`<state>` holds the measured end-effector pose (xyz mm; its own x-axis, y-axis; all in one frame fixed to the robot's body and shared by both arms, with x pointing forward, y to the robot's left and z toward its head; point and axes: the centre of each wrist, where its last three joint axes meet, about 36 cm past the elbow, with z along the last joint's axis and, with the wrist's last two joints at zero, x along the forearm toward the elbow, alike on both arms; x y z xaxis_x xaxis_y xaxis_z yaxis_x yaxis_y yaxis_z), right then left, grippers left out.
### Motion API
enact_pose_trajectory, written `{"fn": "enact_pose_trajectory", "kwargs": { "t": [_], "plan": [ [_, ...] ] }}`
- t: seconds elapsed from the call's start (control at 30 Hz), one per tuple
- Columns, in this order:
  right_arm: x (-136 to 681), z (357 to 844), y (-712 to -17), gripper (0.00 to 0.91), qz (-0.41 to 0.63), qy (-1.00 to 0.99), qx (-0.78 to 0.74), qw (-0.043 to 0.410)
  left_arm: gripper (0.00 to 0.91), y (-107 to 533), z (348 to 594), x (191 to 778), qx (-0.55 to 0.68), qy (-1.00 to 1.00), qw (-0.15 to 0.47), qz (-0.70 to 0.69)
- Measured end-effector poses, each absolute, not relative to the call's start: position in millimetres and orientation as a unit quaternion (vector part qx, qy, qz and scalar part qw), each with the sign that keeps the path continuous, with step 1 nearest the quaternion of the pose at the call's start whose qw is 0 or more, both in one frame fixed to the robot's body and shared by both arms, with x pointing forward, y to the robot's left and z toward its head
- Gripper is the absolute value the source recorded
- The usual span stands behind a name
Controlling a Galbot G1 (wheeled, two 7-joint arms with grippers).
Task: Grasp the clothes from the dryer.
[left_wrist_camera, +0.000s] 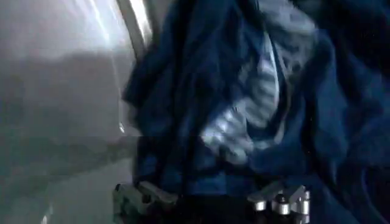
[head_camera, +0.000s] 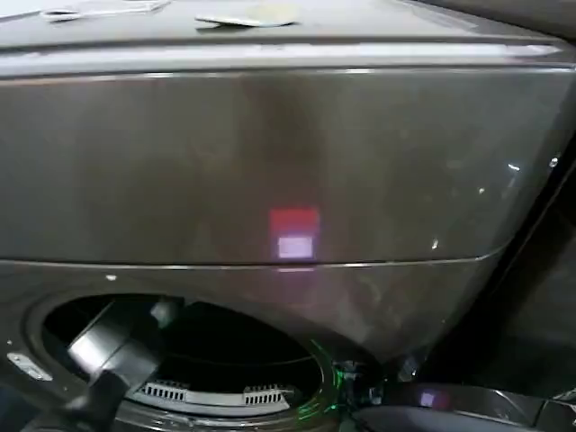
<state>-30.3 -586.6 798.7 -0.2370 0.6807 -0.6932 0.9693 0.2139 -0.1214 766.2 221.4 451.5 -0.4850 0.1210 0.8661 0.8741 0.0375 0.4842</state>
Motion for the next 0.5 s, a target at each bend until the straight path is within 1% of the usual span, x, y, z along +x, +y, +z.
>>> {"fn": "enact_pose_trajectory", "kwargs": {
  "t": [0.07,0.13,0.17,0.2,0.23,0.3,0.5],
  "plan": [
    [-30,798,-587,0.907,-0.279,0.736,0.561,0.258,0.907,221,448,766,-0.386,-0.639,0.332,-0.576],
    [-30,798,-587,0.907,-0.279,0.736,0.561,0.258,0.842,222,445,765,-0.386,-0.636,0.337,-0.577],
    [-30,798,-587,0.907,-0.280,0.735,0.561,0.258,0.637,222,444,764,-0.385,-0.635,0.339,-0.577],
    [-30,798,-587,0.907,-0.280,0.736,0.560,0.258,0.216,221,443,764,-0.386,-0.634,0.341,-0.578],
    [-30,798,-587,0.907,-0.279,0.736,0.560,0.258,0.102,221,442,764,-0.386,-0.633,0.342,-0.577],
    [-29,797,-587,0.907,-0.279,0.736,0.560,0.257,0.000,221,440,763,-0.386,-0.632,0.344,-0.577],
    [-29,797,-586,0.907,-0.280,0.736,0.560,0.257,0.000,221,441,764,-0.388,-0.630,0.348,-0.576]
  ]
}}
